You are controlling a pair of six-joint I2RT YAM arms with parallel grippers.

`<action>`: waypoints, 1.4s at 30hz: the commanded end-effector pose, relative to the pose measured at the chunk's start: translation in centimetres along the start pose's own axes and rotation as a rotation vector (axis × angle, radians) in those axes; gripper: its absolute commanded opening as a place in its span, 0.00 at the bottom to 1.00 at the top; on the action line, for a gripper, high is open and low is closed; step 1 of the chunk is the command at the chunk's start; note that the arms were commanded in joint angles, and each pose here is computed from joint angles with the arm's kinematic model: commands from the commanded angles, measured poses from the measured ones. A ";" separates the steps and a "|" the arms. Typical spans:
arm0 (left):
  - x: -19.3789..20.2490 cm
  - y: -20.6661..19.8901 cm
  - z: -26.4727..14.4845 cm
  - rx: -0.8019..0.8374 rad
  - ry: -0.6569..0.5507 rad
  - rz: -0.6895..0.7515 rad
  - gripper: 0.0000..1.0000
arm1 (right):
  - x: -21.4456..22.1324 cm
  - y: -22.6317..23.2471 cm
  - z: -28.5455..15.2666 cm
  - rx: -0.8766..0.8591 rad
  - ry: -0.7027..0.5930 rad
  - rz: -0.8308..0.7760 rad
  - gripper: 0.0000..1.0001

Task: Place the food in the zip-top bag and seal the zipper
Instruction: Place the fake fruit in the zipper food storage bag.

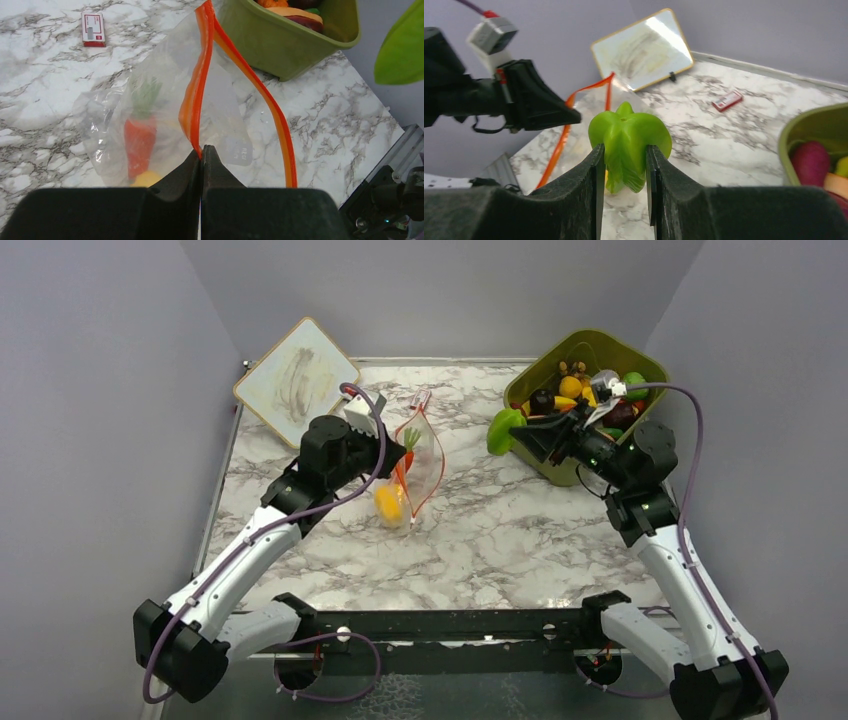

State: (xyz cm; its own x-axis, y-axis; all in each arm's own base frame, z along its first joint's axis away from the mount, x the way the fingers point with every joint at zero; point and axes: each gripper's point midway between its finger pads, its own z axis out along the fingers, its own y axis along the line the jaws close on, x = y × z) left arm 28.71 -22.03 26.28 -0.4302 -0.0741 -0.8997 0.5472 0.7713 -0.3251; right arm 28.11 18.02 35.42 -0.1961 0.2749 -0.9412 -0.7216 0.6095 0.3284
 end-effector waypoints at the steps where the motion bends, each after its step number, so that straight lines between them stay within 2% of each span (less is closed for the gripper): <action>1: -2.1 -1.5 0.3 0.067 -0.031 -0.008 0.00 | -1.1 3.8 0.5 -0.134 -0.059 0.030 0.17; 8: -0.5 -2.4 1.2 0.139 0.032 -0.012 0.00 | 1.2 7.4 2.5 -0.236 -0.008 0.118 0.17; 16: 0.4 -3.3 0.9 0.214 0.034 0.035 0.00 | 4.1 11.1 5.3 -0.288 0.035 0.175 0.17; 21: 0.1 -4.6 0.2 0.287 0.034 0.063 0.00 | 6.5 9.7 7.2 -0.184 0.110 0.162 0.18; 37: 0.4 -4.5 -0.4 0.286 0.015 0.077 0.00 | 11.3 5.9 8.4 0.028 0.209 0.179 0.19; 42: 0.3 -4.4 -0.8 0.277 0.003 0.085 0.00 | 11.9 5.4 9.2 0.052 0.247 0.168 0.31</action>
State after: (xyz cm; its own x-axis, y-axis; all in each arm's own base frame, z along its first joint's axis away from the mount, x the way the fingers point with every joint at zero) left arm 26.26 -24.80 25.88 -0.4388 0.0102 -0.8985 0.7191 0.6036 -0.3443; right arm 26.77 31.21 25.99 -0.4870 0.1909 -0.8523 -0.6531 0.5684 0.5005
